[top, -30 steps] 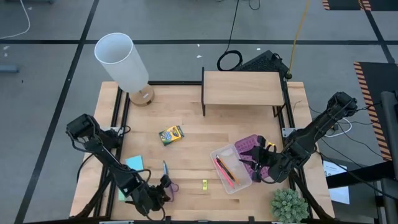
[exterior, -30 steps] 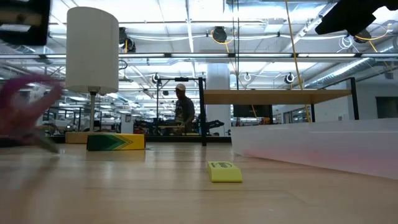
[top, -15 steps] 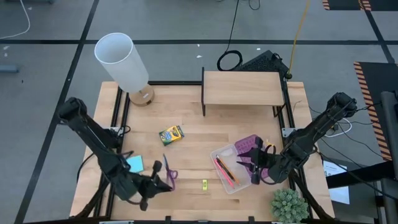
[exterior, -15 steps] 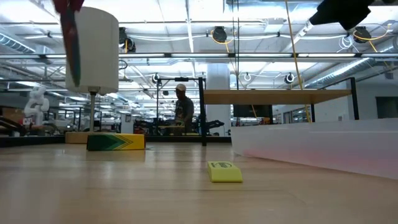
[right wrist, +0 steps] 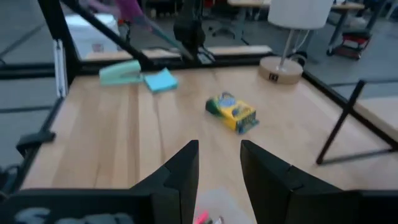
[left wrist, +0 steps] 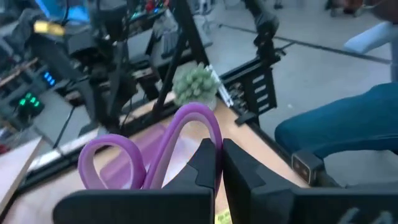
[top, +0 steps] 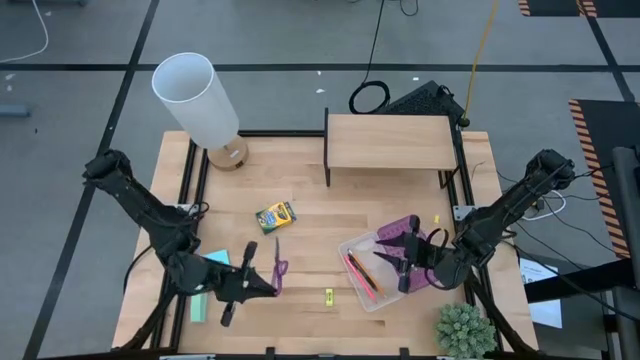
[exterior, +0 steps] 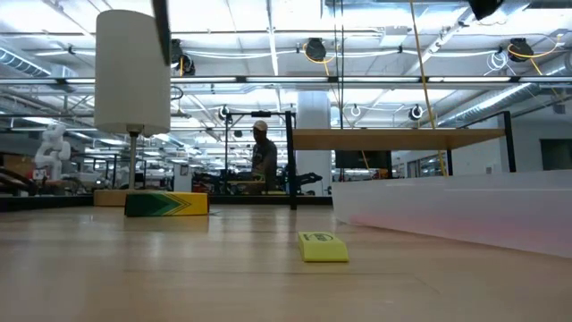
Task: Pack school essentials
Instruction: Put the purple scissors into the purple supply box
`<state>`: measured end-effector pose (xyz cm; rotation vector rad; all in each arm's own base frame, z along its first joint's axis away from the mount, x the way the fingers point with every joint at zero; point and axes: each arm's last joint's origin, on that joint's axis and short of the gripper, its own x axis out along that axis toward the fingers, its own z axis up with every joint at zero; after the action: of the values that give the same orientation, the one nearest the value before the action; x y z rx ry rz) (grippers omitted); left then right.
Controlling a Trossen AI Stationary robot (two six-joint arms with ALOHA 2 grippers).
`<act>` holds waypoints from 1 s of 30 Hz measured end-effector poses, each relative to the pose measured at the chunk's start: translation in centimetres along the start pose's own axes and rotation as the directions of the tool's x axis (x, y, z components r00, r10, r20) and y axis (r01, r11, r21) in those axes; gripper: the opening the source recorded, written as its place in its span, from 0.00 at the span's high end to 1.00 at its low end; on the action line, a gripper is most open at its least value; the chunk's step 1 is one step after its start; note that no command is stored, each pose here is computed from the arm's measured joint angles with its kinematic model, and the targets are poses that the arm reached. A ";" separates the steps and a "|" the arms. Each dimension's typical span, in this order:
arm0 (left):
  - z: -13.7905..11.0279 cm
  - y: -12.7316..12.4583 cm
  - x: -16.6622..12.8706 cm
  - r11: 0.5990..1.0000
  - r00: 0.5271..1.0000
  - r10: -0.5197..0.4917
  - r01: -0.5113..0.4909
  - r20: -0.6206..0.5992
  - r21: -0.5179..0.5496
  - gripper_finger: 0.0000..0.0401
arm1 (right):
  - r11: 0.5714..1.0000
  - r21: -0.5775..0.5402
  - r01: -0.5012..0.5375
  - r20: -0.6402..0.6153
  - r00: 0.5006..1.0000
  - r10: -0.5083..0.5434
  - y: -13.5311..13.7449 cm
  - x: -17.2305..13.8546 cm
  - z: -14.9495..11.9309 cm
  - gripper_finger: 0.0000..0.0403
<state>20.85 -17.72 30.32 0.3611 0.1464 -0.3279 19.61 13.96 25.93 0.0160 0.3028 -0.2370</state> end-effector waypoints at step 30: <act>-3.1 8.2 6.6 0.964 0.923 -0.265 0.242 0.280 0.114 0.98 | 0.939 -0.118 -0.322 0.065 0.941 0.331 -3.6 5.9 2.2 0.44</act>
<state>29.56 -11.22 28.81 0.3666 -0.1133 -0.6414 24.90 8.95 26.39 -0.0480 0.2242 0.1098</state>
